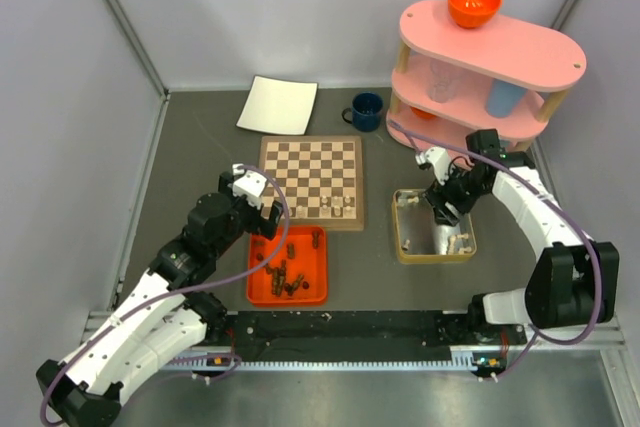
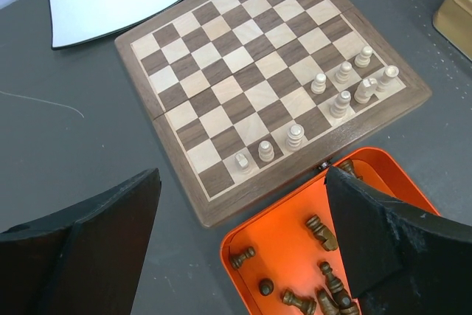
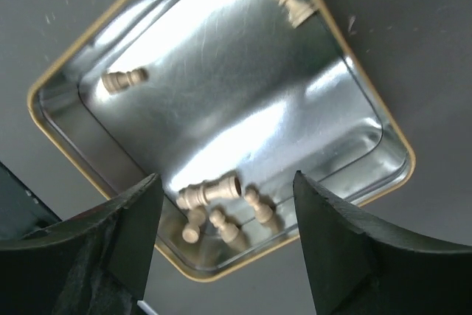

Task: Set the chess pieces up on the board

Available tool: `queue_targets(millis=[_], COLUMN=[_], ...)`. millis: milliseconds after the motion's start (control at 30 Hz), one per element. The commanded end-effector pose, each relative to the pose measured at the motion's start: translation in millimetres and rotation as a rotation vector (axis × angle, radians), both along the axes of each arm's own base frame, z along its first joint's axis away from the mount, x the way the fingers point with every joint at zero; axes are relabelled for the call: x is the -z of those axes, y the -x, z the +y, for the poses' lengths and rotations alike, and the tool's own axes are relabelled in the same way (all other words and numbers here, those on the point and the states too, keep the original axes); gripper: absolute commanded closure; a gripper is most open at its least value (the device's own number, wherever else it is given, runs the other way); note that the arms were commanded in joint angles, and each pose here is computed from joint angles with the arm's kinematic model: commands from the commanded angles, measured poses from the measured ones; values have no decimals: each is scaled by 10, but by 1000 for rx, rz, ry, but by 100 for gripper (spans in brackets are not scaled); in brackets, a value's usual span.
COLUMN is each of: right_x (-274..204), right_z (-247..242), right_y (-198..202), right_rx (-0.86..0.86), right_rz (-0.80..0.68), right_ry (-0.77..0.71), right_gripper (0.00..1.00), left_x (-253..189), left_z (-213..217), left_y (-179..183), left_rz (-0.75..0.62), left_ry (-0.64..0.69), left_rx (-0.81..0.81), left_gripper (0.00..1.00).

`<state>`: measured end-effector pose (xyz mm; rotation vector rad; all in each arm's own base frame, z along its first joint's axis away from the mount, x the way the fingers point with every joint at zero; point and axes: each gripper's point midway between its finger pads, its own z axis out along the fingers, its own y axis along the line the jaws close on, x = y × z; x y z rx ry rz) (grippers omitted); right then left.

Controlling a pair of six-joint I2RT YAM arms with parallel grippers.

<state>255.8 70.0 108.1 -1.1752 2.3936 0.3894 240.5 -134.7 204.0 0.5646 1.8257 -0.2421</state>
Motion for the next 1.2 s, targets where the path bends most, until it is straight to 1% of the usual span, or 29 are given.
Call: queue_targets(millis=[0,100,233,267,433,500,533,700,733,800,833,867,900,933,1033,1067,1133,1167], right_x=[160,346,495,504,645,729,748,884,902,932,936,930,910,885,678,618,480,437], right_z=[-186,-249,-440,-468,-674,-690,-685,-587,-581,-555,-544,-533,-497,-473,-302,-215,-121,-43], right_y=[172,273,234,235,324,352,358,352,349,339,331,315,286,265,87,67,-18,-17], right_rx=[-126,-186,-252,-266,-359,-384,-389,-404,-405,-403,-401,-397,-385,-376,-321,-294,-265,-242], right_rz=[96,137,120,120,135,135,135,136,134,131,128,122,107,97,28,19,-10,-3], right_ry=[130,200,338,356,464,474,468,418,415,400,397,392,373,361,279,226,172,121], right_gripper=[34,43,47,49,50,51,52,65,73,81,90,94,95,99,100,100,100,100], left_x=[-137,-133,-154,-150,-150,-153,-146,-153,-150,-142,-146,-142,-153,-153,-152,-159,-180,-183], left_z=[-11,-4,10,8,8,5,1,2,3,6,8,6,7,5,-11,-27,-63,-86], left_y=[-68,-53,-45,-47,-43,-44,-45,-43,-41,-45,-45,-45,-45,-47,-39,-28,-12,-1], left_rz=[-54,-57,-67,-64,-64,-65,-64,-65,-63,-62,-63,-62,-64,-65,-61,-62,-64,-61], left_ry=[12,16,21,21,21,21,20,21,22,21,23,20,23,22,28,34,48,56], left_rx=[-3,-2,-7,-7,-6,-4,-2,-2,-3,-6,-6,-6,-6,-6,2,12,31,43], left_gripper=[2,2,2,2,2,2,2,2,2,2,2,2,2,2,2,2,2,2])
